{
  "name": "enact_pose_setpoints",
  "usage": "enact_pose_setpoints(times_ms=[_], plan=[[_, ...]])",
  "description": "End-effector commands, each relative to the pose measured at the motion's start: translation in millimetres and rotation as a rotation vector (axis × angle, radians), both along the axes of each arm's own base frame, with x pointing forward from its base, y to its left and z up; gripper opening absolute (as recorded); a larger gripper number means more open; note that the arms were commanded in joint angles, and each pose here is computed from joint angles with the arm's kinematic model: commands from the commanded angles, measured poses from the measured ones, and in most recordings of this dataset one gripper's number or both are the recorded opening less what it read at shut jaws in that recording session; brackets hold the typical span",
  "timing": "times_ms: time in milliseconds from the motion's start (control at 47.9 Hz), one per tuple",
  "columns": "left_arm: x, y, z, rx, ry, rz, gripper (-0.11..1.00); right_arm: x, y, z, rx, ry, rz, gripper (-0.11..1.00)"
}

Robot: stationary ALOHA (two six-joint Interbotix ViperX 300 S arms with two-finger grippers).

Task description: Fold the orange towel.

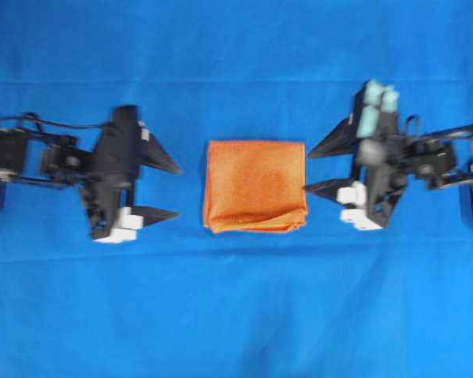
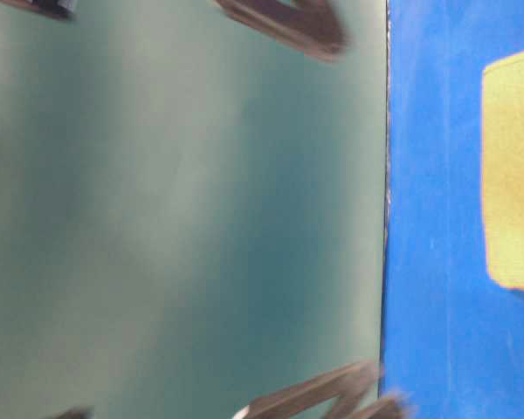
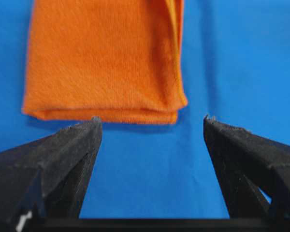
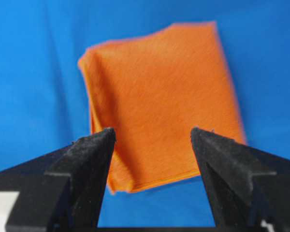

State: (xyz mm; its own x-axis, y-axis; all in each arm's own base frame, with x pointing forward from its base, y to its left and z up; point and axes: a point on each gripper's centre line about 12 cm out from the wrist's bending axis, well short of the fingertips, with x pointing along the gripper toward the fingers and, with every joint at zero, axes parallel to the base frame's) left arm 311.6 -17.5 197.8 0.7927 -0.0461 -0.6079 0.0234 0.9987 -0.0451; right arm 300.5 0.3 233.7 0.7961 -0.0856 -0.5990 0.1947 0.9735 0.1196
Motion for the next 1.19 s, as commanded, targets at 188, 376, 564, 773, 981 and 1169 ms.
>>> enact_pose_setpoints(times_ms=[188,376,564,773,981,1169], plan=[[-51.0,7.7,50.7,0.007,-0.218,0.008,0.79,-44.9,-6.0,41.7,-0.077,-0.154,0.011,0.65],[-88.6,13.2,59.3,0.012,-0.315,0.025,0.79,-79.1,-8.6,44.8,-0.113,-0.233,0.024,0.65],[-121.8,20.2,53.4,0.016,-0.384,0.059,0.78,-112.2,-9.7,29.7,-0.115,-0.287,0.030,0.65],[-151.1,28.9,31.3,0.026,-0.423,0.115,0.78,-135.4,-14.1,2.6,-0.107,-0.302,0.010,0.65],[-162.3,31.5,23.0,0.031,-0.459,0.139,0.77,-140.3,-14.5,-18.4,-0.086,-0.318,0.016,0.65],[-161.7,31.6,21.3,0.029,-0.454,0.140,0.77,-137.8,-14.0,-23.1,-0.078,-0.309,0.022,0.64]])
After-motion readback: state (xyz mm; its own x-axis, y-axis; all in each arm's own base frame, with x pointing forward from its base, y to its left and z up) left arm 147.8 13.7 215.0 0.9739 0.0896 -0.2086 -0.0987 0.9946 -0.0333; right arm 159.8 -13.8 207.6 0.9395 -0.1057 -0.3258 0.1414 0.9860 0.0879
